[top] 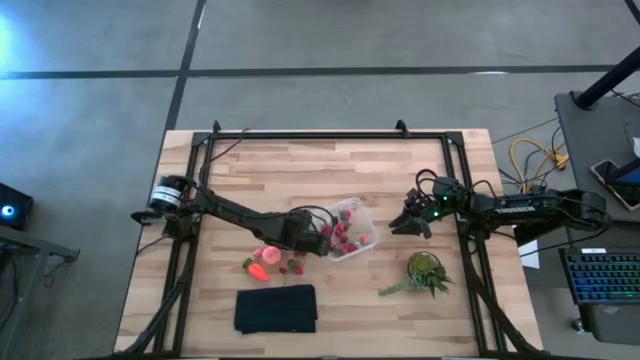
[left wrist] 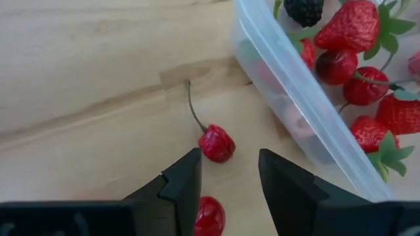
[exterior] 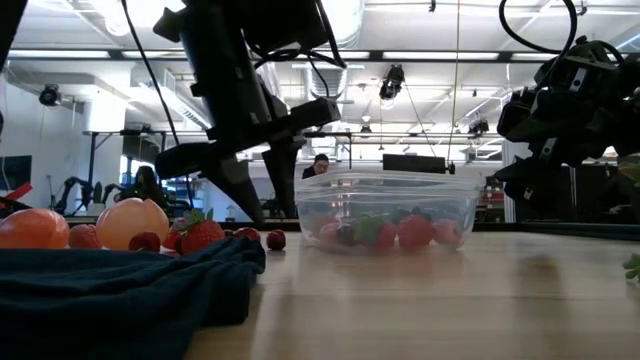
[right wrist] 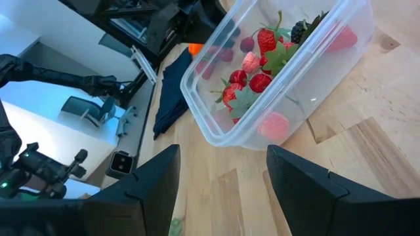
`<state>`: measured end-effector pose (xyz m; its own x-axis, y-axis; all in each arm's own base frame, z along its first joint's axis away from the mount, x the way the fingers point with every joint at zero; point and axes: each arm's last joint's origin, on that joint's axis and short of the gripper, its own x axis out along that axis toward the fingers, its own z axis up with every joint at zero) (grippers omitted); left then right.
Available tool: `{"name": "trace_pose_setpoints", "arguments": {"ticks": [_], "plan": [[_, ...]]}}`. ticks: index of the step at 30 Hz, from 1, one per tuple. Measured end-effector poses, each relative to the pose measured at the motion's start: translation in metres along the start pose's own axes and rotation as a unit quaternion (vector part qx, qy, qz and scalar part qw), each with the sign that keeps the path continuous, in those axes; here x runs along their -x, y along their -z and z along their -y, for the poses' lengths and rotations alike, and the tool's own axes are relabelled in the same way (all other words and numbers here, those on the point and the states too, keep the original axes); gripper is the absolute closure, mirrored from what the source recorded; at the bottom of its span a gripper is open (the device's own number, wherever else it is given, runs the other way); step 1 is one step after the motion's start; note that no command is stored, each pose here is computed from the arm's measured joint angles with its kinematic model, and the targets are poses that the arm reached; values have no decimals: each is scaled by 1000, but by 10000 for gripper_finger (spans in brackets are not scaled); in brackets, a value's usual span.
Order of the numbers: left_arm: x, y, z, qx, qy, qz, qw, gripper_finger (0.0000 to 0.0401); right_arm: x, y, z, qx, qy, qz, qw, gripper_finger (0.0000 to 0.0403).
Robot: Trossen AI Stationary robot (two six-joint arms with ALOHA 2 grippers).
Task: Pick and placing Produce into tupperware
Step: Put the red cherry into the container
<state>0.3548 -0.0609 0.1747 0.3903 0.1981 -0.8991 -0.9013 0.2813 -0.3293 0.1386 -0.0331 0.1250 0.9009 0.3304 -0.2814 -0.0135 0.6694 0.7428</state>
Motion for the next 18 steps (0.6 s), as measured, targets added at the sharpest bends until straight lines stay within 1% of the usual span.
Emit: {"name": "trace_pose_setpoints", "arguments": {"ticks": [5,13,18], "plan": [[-2,-2,-2,16,-2,-24,1000,265,0,0,0,-1,0,0,1000,184],[-6,-5,-6,20,-10,-13,1000,265,0,0,0,-2,0,0,1000,184],[-13,-4,-10,26,6,-11,1000,265,0,0,0,-2,0,0,1000,184]]}}
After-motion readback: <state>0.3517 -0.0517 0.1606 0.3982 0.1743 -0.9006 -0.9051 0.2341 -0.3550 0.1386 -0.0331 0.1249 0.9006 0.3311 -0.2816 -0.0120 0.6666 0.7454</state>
